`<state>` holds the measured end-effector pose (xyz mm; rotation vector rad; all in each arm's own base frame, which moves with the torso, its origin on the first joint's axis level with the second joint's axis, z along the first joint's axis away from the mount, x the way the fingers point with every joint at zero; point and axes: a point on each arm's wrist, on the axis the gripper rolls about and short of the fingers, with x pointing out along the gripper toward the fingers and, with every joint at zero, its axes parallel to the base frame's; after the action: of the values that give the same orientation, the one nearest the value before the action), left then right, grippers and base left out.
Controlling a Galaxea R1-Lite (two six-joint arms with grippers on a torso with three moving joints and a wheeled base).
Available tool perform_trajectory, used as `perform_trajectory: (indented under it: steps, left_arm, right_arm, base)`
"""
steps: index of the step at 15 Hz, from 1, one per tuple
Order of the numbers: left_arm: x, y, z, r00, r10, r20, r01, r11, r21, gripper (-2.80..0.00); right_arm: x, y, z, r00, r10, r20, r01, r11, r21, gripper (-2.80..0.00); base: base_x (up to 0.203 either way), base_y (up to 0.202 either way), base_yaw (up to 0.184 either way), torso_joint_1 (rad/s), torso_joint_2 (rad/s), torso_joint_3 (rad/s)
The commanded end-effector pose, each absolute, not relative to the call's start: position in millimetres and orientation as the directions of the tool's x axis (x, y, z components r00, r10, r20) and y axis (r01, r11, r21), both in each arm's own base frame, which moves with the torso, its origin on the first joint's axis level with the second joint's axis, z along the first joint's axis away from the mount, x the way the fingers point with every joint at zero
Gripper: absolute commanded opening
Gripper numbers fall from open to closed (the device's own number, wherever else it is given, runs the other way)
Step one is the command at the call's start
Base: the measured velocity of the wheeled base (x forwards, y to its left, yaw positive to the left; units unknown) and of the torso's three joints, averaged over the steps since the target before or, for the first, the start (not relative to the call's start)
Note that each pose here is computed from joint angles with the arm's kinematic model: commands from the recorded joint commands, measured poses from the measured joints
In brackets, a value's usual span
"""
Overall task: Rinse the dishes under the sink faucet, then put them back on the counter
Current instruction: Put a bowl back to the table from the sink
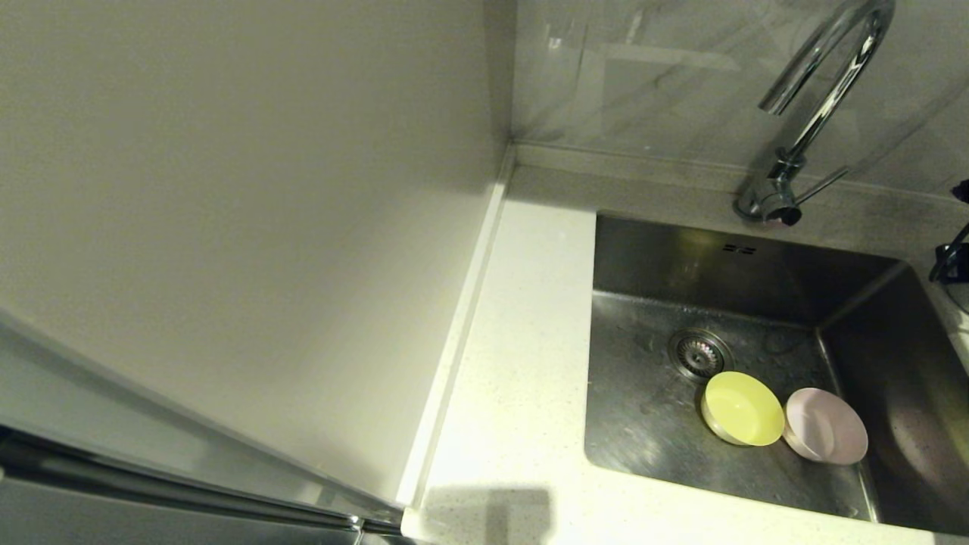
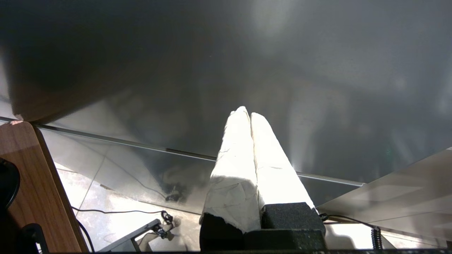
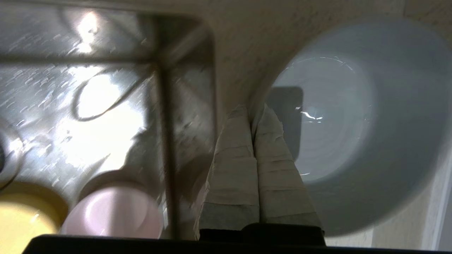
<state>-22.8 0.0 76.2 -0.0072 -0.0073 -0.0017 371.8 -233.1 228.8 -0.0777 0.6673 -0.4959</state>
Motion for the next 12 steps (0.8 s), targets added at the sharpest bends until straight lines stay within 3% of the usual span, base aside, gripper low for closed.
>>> perform_trajectory:
  steps: [1,10,11,12]
  left_arm:
    - [-23,0,75,1.000,-0.002,0.005,0.002,1.000,-0.008,-2.80]
    - [-23,0,75,1.000,-0.002,0.005,0.002,1.000,-0.008,-2.80]
    - [-23,0,75,1.000,-0.002,0.005,0.002,1.000,-0.008,-2.80]
    - [-23,0,75,1.000,-0.002,0.005,0.002,1.000,-0.008,-2.80]
  right_arm:
    - [382,-240,209,0.654,-0.461,-0.600,0.414,0.882,-0.226,-2.80]
    - [369,-230,247,0.704,-0.495,-0.509,0.460,0.864,-0.204,-2.80]
    - [366,-229,251,0.706,-0.496,-0.505,0.461,0.864,-0.203,0.00]
    - [365,-228,253,0.707,-0.496,-0.504,0.460,0.864,-0.205,0.00]
  base:
    - [0.000,0.000,0.000,0.000,0.00,0.000]
    - [0.000,0.000,0.000,0.000,0.00,0.000]
    - [0.000,0.000,0.000,0.000,0.00,0.000]
    - [0.000,0.000,0.000,0.000,0.00,0.000]
